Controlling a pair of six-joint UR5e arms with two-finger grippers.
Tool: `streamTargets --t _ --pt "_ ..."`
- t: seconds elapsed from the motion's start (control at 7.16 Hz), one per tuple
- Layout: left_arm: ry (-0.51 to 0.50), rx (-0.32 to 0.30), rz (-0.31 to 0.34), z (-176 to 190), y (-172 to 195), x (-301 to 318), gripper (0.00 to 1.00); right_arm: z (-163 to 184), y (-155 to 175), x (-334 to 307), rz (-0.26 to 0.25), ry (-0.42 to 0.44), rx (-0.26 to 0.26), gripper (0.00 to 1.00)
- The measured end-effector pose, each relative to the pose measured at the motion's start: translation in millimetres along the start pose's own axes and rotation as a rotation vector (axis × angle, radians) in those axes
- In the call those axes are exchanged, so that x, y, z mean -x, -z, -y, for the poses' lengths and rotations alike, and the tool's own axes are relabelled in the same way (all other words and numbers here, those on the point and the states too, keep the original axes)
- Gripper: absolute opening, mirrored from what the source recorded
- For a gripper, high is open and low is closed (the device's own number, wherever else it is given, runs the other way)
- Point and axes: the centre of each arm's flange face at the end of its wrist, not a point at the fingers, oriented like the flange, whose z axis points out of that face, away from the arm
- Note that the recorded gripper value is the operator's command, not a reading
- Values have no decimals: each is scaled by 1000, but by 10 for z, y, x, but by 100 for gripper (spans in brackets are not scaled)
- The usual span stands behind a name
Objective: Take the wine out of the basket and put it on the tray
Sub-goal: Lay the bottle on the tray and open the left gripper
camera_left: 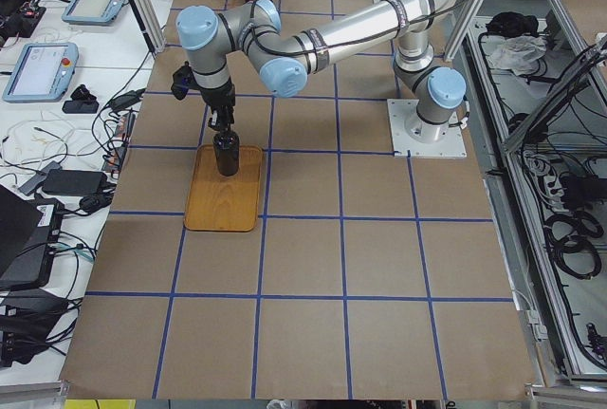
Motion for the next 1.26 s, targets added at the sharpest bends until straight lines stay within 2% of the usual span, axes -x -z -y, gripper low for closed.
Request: streamTargets --t 0.7,0.84,0.98,1.12,1.26 --pt "8 12 27 74 -216 212 0 19 19 -2 -2 -2 -20 100" --pt "9 13 21 93 -272 235 10 19 18 -2 -2 -2 -19 100" --pt "9 15 15 114 -327 250 65 19 17 -1 -2 -2 -19 100" --pt "0 17 12 125 -364 261 75 18 17 -1 -1 -2 -18 100" --pt "-13 18 11 127 -372 263 91 18 17 -1 -1 -2 -18 100"
